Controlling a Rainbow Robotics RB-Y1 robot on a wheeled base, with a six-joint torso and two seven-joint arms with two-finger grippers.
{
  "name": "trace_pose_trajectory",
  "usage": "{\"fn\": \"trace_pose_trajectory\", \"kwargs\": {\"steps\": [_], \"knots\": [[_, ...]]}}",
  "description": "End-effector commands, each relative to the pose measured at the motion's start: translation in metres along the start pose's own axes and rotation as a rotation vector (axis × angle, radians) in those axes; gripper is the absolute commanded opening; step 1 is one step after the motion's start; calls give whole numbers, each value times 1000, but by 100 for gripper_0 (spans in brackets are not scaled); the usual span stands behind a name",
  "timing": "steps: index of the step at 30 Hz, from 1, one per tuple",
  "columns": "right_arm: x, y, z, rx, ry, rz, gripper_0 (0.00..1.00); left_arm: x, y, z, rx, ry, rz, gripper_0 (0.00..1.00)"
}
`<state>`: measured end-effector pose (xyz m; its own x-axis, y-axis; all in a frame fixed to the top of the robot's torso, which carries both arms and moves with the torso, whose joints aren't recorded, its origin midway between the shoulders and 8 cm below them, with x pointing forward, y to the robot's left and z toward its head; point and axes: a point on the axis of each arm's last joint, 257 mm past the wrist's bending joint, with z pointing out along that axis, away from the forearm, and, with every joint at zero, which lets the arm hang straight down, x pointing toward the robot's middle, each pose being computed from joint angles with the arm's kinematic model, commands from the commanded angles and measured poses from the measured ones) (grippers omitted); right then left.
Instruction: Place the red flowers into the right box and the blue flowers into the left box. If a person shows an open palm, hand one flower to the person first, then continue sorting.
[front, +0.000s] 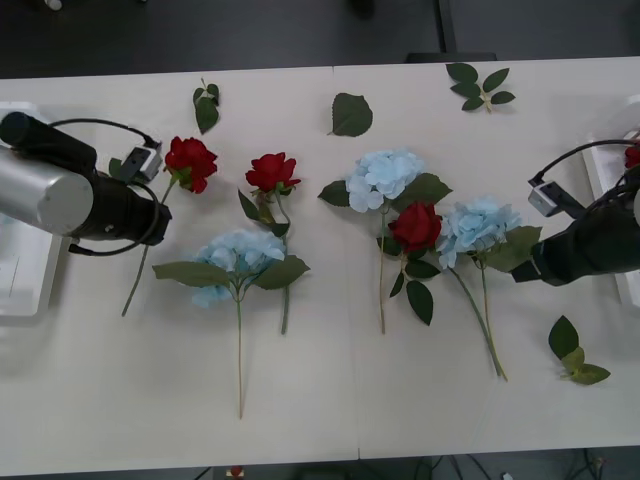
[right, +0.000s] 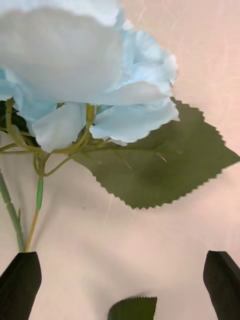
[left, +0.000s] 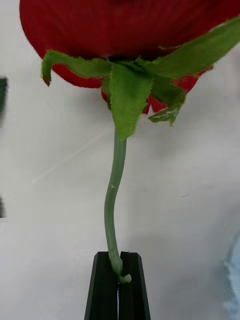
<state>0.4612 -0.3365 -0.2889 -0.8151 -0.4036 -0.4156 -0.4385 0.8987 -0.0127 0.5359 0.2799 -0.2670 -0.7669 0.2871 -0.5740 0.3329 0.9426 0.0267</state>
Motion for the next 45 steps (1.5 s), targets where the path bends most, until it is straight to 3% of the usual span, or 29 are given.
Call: {"fn": "trace_pose_trajectory", "kwargs": {"steps": [1, 6, 11, 20, 28, 38, 45], "knots": [[1, 10, -9, -42, -3, 1, 98, -72, 24, -96, 0, -127, -6, 0], [0, 23, -2, -55, -22, 5, 99, -95, -1, -168, 138, -184, -29, 0], [-1, 42, 16, -58, -38, 49, 99, -102, -52, -214, 352, -343, -90, 0], [-8, 47, 17, -61, -62, 65, 99, -128, -139, -220, 560, -723, -158, 0], [-21, 57, -54, -283, -126, -19, 99, -157, -221, -222, 689, -944, -224, 0], [-57, 121, -132, -647, -328, -209, 100, -178, -289, -236, 784, -1008, -192, 0], [-87, 178, -156, -817, -434, -291, 99, -201, -329, -234, 902, -1043, -298, 0]]}}
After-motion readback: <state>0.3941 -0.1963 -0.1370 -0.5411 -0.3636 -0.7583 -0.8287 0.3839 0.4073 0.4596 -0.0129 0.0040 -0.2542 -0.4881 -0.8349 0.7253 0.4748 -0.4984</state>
